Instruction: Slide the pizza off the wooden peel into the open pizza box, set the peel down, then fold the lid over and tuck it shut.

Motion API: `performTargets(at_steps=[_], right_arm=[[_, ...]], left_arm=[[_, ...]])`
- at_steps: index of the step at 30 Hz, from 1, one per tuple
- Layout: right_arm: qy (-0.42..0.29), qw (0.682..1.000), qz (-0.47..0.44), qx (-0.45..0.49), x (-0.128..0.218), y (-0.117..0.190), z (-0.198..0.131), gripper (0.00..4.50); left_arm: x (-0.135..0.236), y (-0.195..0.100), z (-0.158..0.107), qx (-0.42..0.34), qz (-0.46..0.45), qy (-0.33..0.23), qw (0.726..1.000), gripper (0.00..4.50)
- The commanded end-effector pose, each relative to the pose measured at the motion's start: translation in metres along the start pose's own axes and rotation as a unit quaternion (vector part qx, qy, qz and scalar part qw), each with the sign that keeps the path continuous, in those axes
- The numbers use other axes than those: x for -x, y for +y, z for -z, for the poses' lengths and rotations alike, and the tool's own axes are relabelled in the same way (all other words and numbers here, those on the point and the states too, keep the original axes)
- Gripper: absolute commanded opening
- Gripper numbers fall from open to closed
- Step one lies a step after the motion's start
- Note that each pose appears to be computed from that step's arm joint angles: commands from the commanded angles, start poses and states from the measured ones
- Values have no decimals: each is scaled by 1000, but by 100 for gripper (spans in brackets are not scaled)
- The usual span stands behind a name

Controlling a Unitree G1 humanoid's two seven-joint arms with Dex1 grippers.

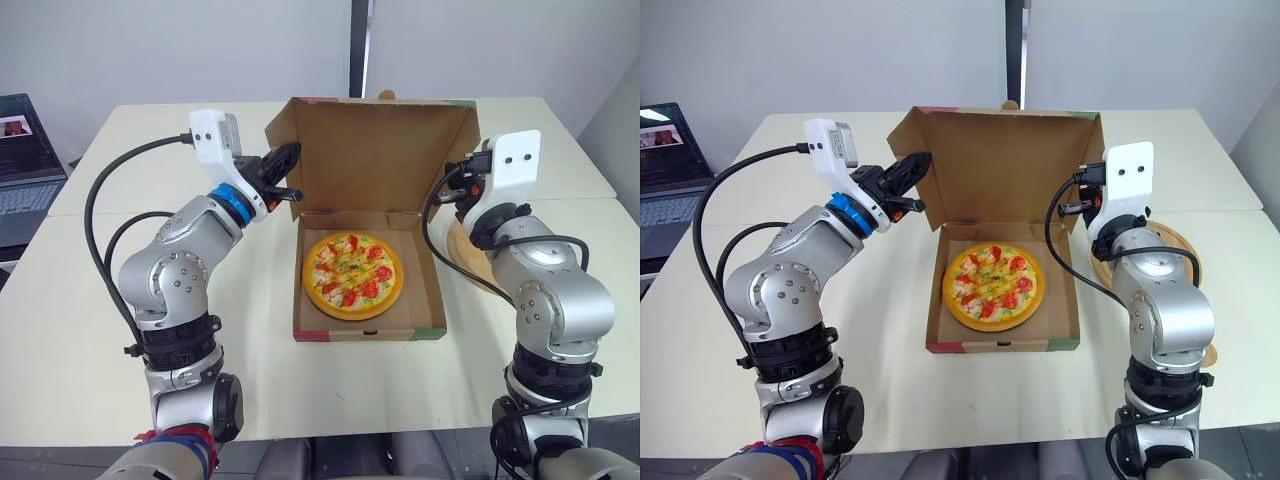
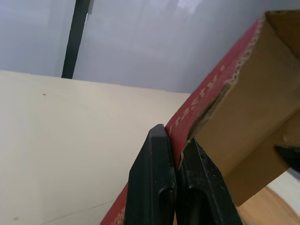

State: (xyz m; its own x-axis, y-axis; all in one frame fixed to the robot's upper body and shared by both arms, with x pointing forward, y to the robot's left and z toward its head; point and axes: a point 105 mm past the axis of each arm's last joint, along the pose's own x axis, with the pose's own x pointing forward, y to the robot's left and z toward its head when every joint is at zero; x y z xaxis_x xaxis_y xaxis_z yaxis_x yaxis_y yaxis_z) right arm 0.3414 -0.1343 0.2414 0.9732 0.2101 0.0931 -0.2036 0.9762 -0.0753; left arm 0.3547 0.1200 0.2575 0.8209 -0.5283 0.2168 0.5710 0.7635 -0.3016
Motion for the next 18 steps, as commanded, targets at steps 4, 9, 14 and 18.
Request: performTargets(at_steps=[4,9,14,18], right_arm=[[-11,999,-47,-23,10,28,-5,5],[-9,998,-47,-30,11,32,-2,5],[-9,998,-46,-32,10,32,-1,5],[-10,998,-48,-31,9,32,0,0]], left_arm=[[16,-14,-1,-11,50,4,999,0],[21,-11,3,-69,66,22,995,0],[25,-4,2,-108,79,20,991,0],[32,1,3,-123,91,26,988,88]])
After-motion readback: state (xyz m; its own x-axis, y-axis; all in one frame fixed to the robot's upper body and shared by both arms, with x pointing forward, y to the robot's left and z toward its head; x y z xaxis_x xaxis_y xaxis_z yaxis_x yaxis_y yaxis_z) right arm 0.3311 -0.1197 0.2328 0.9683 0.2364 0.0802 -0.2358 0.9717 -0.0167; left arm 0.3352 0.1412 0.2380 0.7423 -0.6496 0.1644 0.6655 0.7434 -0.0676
